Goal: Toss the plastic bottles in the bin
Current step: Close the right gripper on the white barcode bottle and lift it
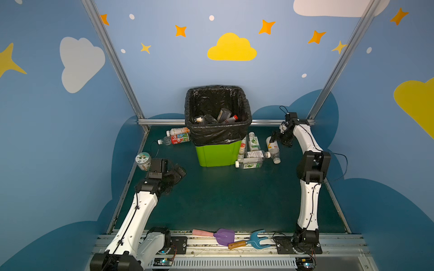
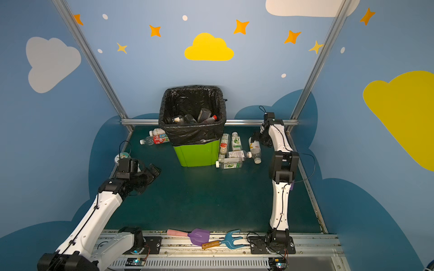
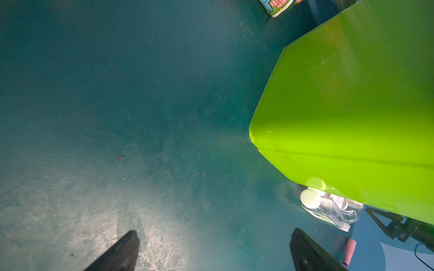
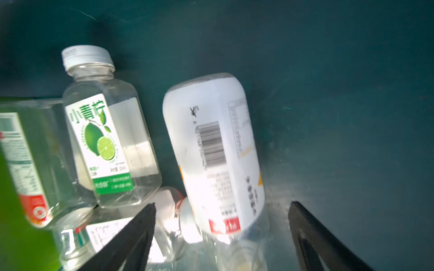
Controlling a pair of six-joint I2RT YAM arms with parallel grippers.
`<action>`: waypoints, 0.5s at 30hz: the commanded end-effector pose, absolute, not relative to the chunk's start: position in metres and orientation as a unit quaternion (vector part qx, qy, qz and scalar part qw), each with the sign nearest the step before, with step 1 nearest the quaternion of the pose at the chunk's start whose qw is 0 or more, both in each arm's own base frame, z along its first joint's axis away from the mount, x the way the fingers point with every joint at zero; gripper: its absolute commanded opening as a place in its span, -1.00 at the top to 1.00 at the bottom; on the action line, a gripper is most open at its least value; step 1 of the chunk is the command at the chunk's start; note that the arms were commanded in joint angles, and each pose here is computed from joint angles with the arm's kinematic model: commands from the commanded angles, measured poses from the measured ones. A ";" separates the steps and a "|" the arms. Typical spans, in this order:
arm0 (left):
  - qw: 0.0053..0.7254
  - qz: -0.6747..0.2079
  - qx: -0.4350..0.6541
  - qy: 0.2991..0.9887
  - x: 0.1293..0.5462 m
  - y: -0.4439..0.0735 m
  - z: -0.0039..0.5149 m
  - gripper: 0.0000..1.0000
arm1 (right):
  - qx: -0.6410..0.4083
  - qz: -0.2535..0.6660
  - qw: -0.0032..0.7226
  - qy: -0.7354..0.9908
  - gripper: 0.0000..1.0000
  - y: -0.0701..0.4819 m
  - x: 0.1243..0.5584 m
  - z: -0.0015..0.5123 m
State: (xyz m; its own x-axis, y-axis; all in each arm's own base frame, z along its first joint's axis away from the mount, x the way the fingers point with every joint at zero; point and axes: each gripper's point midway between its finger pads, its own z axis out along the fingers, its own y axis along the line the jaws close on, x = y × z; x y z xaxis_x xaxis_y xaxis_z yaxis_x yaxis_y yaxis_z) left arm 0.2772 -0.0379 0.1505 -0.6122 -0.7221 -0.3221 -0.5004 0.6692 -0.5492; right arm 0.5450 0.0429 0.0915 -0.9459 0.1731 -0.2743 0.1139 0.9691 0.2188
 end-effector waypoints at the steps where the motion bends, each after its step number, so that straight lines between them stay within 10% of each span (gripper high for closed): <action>1: 0.287 -0.206 -0.349 0.868 0.286 -0.035 0.163 -1.00 | 0.067 0.081 0.126 0.986 -0.75 0.044 0.542 0.079; 15: 0.287 -0.198 -0.355 0.867 0.288 -0.032 0.163 -1.00 | 0.074 0.056 0.113 0.989 -0.33 0.044 0.546 0.052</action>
